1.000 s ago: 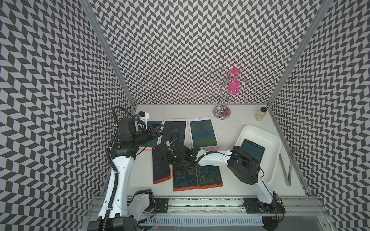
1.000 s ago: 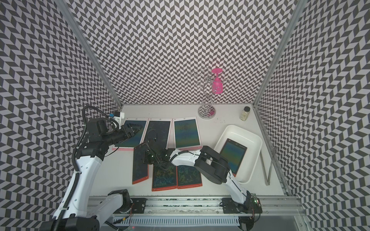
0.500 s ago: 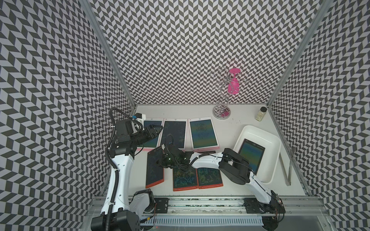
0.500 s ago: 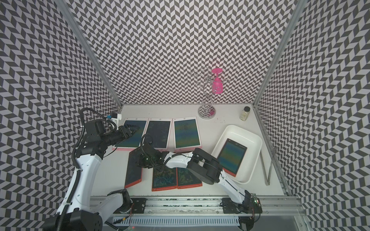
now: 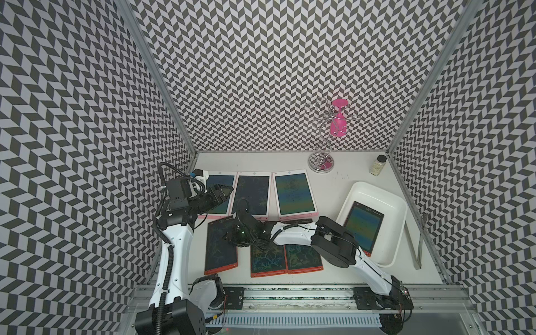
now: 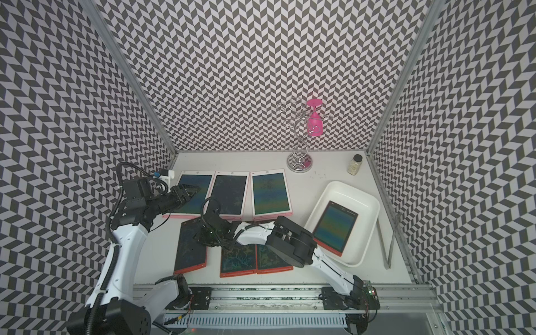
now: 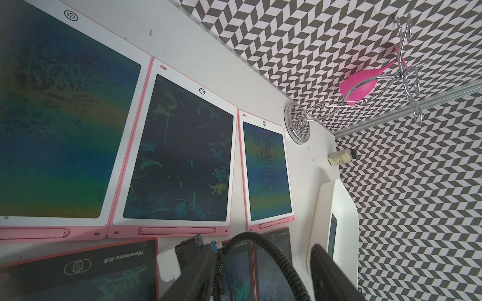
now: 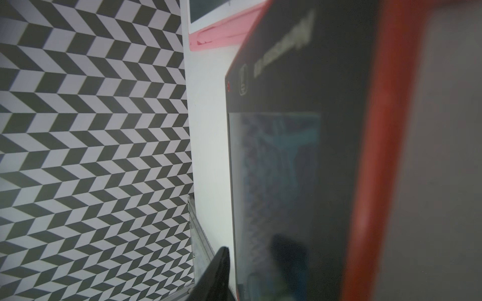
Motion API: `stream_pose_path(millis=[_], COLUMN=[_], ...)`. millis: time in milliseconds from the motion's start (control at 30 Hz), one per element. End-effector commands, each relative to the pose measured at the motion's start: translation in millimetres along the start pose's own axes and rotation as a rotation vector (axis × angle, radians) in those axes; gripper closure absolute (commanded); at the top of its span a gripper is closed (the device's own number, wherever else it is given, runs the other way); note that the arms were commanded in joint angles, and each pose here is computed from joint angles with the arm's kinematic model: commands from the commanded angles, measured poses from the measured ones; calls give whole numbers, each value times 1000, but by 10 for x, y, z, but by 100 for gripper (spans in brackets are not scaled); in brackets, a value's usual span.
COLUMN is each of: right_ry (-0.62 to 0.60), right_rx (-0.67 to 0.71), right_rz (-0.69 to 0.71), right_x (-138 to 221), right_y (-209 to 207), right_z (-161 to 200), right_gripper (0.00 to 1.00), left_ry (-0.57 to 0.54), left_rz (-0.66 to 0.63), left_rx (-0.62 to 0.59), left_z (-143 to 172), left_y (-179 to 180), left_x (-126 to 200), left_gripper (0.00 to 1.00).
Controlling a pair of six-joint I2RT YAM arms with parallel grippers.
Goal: Take out the writing tablet from the storage box
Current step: Place the writing tablet at the center of the board.
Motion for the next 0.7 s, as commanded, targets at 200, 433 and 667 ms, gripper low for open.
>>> stream_pose_path(millis=[200, 433, 667], right_ry=[18, 12, 22], right_rx=[-6, -20, -28], right_rz=[58, 213, 347], right_x=[-101, -105, -156], right_y=[67, -209, -333], right_z=[84, 114, 106], right_gripper=[48, 46, 46], left_ry=[-17, -24, -42], left_rz=[5, -2, -13], left_rx=[-29, -31, -37], left_z=[24, 23, 18], left_y=[1, -2, -7], left_x=[23, 46, 89], left_gripper=[41, 40, 40])
Point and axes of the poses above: each gripper's point midway between its finger pads, its own x axis back along the fingers, its own y axis along the line the jaws close on, z = x × y, the point moved 8 cm from there along x, back along the fingers, and after that the axes turned 11 degrees about -x, right-handed, at the moved point
